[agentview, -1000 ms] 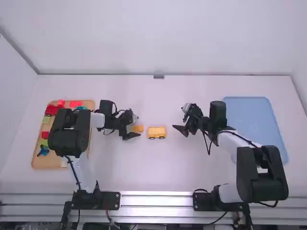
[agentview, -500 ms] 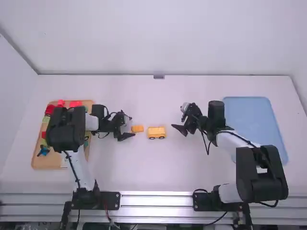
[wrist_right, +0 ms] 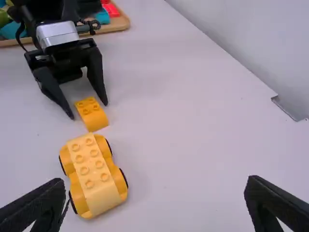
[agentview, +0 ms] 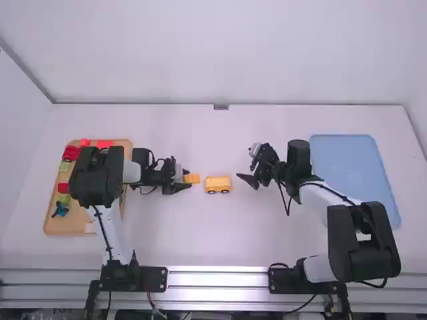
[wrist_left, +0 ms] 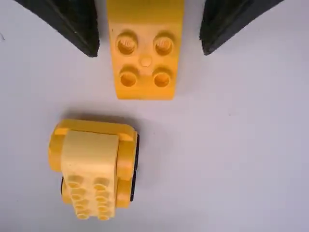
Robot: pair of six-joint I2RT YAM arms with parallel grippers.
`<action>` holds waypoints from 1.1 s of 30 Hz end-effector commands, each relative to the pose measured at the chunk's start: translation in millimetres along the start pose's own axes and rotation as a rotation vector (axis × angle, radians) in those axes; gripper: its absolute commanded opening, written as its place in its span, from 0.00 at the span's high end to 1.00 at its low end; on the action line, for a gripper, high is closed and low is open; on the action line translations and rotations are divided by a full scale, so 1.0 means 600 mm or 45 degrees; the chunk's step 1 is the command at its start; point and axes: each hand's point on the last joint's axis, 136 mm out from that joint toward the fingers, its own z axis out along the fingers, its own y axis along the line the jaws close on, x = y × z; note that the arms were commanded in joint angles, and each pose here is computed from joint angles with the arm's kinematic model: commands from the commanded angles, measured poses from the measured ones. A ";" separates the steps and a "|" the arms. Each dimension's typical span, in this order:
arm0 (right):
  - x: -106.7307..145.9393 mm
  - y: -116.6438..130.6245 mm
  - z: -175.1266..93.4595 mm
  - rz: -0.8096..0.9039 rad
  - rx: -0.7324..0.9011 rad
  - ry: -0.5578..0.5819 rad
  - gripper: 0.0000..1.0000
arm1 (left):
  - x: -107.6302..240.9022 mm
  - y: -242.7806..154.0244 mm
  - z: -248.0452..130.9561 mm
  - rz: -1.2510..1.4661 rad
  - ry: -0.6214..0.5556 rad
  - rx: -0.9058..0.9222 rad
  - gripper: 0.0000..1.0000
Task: Assemble lego blocks to make yellow taxi
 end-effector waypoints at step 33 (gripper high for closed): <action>0.069 0.086 0.046 -0.093 -0.343 -0.098 0.02 | -0.117 -0.028 -0.005 0.090 0.062 0.060 0.82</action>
